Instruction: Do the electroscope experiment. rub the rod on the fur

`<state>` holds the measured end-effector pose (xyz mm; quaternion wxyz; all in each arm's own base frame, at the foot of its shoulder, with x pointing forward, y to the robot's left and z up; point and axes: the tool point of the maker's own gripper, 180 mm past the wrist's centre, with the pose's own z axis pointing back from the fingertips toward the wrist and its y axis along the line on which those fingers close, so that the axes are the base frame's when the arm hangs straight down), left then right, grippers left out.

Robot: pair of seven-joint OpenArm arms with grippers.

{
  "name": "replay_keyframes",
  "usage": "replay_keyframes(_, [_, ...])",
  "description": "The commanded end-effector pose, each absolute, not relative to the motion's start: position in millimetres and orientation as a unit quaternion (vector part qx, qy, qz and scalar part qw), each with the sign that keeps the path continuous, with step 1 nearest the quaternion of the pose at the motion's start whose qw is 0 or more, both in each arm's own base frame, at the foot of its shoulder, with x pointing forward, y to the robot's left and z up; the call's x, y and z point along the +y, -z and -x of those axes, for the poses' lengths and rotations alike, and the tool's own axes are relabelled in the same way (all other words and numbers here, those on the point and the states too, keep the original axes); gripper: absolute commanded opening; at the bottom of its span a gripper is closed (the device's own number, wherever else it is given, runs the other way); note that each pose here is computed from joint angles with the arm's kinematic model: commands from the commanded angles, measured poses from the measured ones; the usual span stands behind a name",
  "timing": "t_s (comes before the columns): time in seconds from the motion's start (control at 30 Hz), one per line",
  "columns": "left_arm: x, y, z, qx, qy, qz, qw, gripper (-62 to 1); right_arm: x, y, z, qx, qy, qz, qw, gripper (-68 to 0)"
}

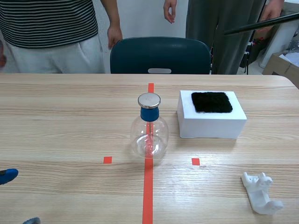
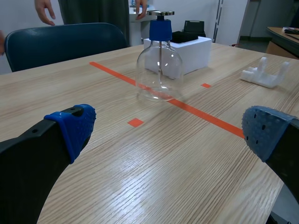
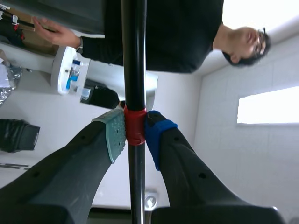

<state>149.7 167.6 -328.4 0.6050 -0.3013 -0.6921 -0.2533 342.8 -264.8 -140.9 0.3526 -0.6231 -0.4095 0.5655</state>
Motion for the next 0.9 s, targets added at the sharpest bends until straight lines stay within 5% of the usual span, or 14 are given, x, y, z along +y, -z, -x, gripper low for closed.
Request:
replay_keyframes(0.0, [167.6, 317.8, -150.9, -0.711, 0.243, 0.306, 0.585, 1.4, -262.6, 130.9, -348.5, -0.413, -0.556, 0.639, 0.334, -67.5])
replay_keyframes(0.87, [167.6, 317.8, -150.9, -0.711, 0.243, 0.306, 0.585, 1.4, -256.1, 233.9, -398.0, -0.300, -0.658, 0.627, 0.289, -67.5])
